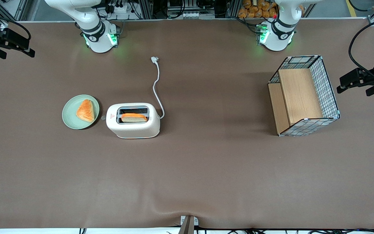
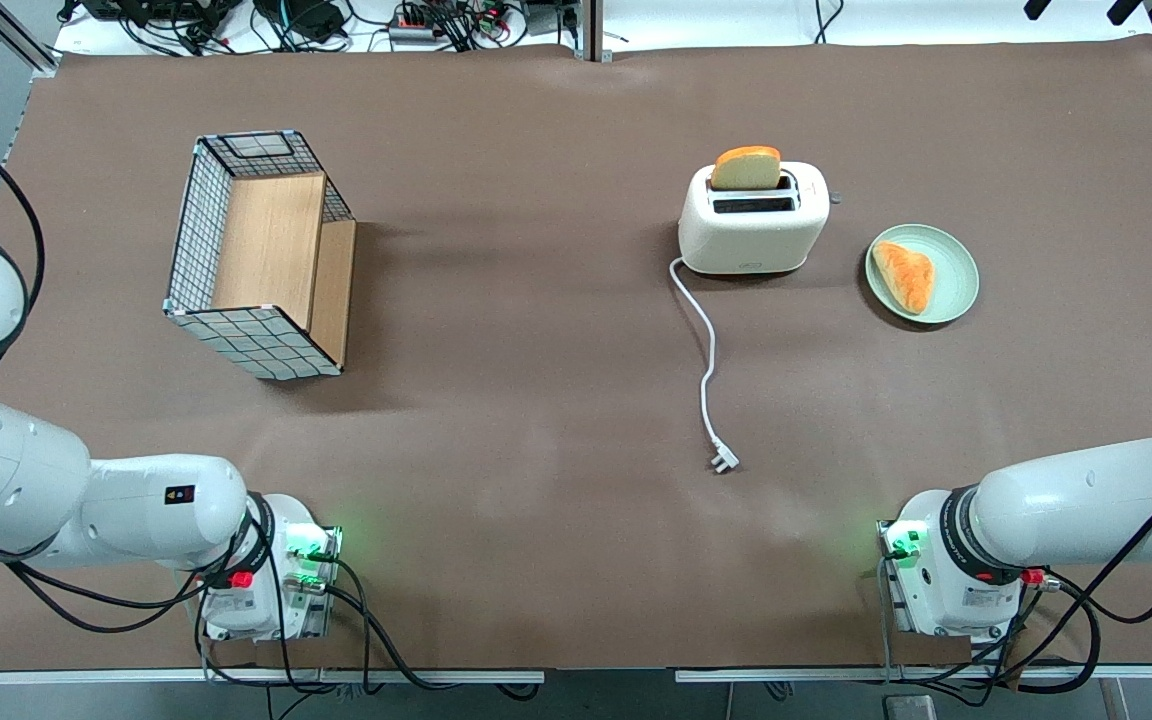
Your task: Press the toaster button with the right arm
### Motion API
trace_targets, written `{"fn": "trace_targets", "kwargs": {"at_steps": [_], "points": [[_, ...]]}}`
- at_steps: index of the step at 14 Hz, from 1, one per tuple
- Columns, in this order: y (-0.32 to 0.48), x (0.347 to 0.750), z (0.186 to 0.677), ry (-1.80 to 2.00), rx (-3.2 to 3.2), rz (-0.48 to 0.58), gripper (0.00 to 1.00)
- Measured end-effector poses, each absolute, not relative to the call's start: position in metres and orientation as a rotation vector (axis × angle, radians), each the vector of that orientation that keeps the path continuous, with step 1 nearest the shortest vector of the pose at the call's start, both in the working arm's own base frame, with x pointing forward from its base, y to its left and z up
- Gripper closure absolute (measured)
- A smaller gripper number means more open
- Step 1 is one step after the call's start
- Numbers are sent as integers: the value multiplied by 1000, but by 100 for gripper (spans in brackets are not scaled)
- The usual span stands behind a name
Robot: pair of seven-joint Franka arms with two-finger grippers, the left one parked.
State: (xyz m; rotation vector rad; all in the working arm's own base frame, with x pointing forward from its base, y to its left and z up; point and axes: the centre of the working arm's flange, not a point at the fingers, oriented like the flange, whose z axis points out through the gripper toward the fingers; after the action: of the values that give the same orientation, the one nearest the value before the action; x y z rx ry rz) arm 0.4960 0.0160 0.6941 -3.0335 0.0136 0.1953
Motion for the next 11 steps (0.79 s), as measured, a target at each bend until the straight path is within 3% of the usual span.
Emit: {"fn": "trace_targets", "kwargs": {"at_steps": [11], "points": [[16, 497, 695, 14, -3034, 182, 0]]}}
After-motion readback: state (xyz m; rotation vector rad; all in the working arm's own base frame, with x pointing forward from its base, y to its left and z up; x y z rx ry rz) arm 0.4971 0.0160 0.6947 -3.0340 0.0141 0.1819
